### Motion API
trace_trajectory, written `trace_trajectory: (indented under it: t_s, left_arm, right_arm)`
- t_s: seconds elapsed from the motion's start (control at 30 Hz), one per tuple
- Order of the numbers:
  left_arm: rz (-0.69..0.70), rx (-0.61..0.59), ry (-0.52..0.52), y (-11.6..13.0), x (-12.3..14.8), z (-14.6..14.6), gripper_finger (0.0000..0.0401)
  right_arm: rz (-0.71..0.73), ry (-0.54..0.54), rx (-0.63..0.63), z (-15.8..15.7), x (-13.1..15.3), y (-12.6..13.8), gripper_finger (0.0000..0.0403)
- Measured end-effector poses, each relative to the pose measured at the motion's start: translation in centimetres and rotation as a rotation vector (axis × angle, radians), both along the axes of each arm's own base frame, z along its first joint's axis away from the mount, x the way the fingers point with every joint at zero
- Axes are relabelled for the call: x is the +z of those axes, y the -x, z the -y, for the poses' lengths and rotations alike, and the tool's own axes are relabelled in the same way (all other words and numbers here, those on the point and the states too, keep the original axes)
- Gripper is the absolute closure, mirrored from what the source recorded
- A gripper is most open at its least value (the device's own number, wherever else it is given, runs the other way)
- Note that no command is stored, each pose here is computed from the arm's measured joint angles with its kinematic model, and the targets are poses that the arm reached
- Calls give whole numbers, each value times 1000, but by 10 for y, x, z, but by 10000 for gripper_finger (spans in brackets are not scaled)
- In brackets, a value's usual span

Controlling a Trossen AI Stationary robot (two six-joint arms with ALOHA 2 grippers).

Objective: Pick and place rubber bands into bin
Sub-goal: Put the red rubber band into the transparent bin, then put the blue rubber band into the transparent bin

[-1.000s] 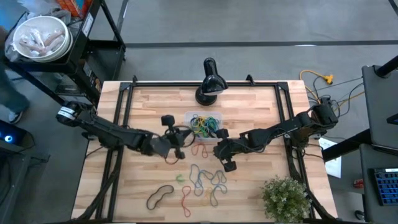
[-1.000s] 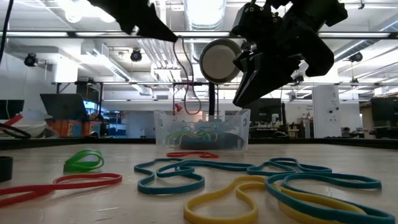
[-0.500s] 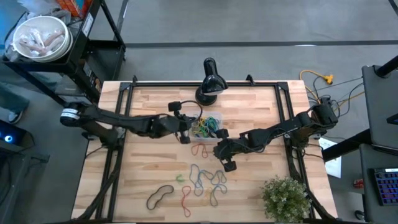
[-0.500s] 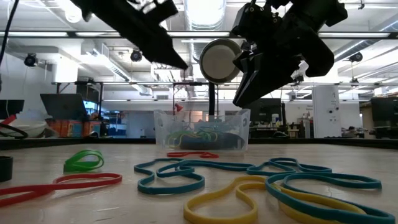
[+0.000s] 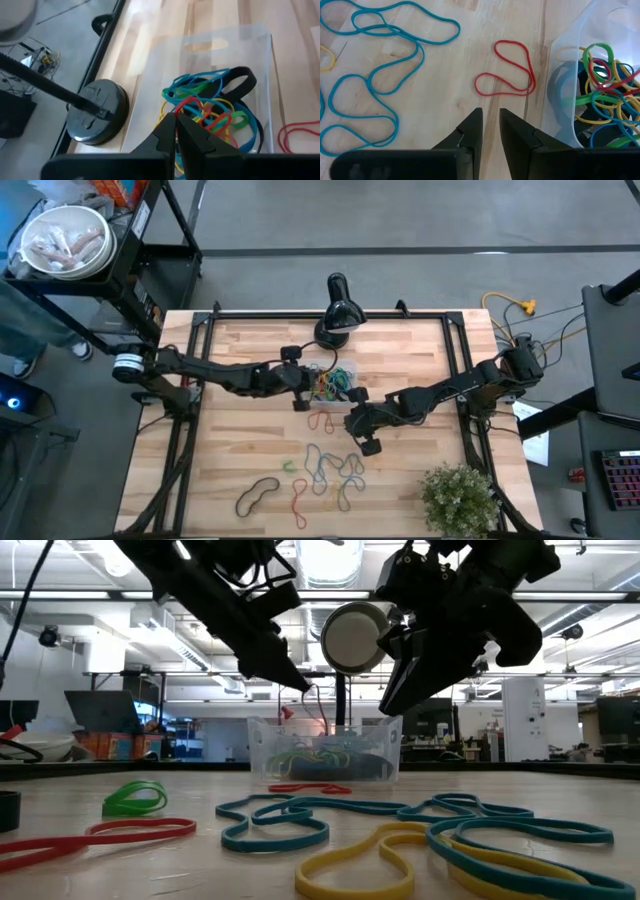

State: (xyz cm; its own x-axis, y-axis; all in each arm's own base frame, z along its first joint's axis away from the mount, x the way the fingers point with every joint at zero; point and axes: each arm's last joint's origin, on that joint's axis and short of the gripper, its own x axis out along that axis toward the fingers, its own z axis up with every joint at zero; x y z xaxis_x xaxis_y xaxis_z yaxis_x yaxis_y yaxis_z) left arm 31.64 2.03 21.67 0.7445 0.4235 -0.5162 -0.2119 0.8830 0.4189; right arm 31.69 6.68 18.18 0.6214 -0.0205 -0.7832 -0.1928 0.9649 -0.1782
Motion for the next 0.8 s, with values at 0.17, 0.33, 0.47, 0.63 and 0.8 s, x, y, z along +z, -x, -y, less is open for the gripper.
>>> trace_trajectory:
  t_s: [0.17, 0.33, 0.47, 0.63, 0.8]
  left_arm:
    - [25, 3, -1, 1, 6, 0, 401]
    - [26, 6, 1, 1, 6, -1, 399]
    - [32, 16, 17, 2, 5, -1, 373]
    - [33, 16, 18, 2, 5, 0, 321]
    - [34, 18, 36, 3, 6, 3, 289]
  right_arm:
    - [0, 0, 0, 0, 0, 0, 344]
    - [1, -1, -1, 0, 0, 0, 344]
    - [1, -3, -3, 0, 0, 0, 344]
    - [1, -3, -3, 0, 0, 0, 344]
    - [3, -11, -9, 0, 0, 0, 343]
